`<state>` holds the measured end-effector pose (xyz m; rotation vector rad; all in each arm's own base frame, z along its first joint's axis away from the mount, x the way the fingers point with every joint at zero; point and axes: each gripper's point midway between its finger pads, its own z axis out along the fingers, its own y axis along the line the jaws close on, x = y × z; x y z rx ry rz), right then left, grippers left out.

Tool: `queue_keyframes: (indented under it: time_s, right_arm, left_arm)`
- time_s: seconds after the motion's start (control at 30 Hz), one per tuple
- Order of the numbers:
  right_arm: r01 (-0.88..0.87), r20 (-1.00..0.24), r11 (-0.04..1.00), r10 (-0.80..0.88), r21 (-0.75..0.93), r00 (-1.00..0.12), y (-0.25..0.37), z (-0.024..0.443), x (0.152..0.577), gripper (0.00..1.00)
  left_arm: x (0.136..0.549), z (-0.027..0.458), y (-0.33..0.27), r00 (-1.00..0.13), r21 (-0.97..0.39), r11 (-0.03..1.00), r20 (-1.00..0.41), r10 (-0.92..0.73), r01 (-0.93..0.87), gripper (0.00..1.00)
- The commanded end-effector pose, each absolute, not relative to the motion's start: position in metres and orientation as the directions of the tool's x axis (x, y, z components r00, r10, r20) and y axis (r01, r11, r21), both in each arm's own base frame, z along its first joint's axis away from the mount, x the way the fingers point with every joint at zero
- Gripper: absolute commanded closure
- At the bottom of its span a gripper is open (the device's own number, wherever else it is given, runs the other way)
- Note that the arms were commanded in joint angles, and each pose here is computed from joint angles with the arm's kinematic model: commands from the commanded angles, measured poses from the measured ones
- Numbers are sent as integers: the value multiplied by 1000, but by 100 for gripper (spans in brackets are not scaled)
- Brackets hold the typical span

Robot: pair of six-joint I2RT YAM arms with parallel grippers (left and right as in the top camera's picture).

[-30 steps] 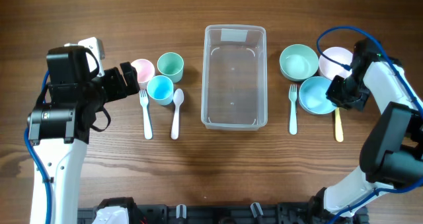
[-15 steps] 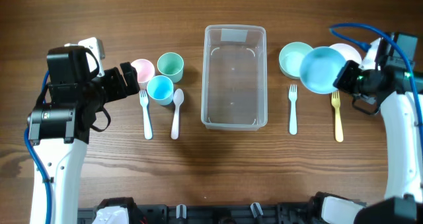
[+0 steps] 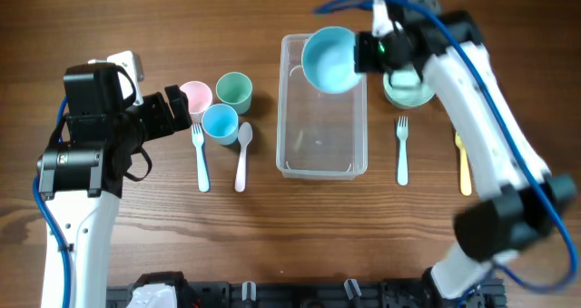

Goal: Pack container

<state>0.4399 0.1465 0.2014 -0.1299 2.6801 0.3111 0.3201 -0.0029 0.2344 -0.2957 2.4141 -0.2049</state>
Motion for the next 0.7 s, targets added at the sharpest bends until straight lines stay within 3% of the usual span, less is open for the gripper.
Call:
queue_keyframes:
  time_s: [0.0, 0.2, 0.47, 0.5, 0.53, 0.57, 0.67]
  right_arm:
    - [-154, -394, 972, -72, 180, -916, 154, 179, 463, 96]
    - [-113, -253, 975, -62, 190, -965, 161, 101, 472, 96]
    - [-103, -259, 978, -54, 179, -964, 164, 65, 491, 95]
    - [-106, -277, 978, -52, 182, -960, 165, 71, 493, 89]
    - [-108, -288, 977, -52, 184, -956, 165, 75, 494, 68]
    - [-122, -315, 975, -59, 186, -947, 165, 90, 495, 60]
    - [-144, -447, 968, -39, 204, -894, 161, 162, 494, 53]
  left_arm:
    - [323, 241, 1, -728, -210, 966, -637, -254, -153, 0]
    - [323, 241, 1, -728, -210, 966, -637, -254, -153, 0]
    - [323, 241, 1, -728, -210, 966, -637, -254, -153, 0]
    - [323, 241, 1, -728, -210, 966, -637, -254, -153, 0]
    - [323, 241, 1, -728, -210, 966, -637, -254, -153, 0]
    - [323, 241, 1, -728, -210, 966, -637, -254, -153, 0]
    - [323, 241, 1, -728, -210, 966, -637, -254, -153, 0]
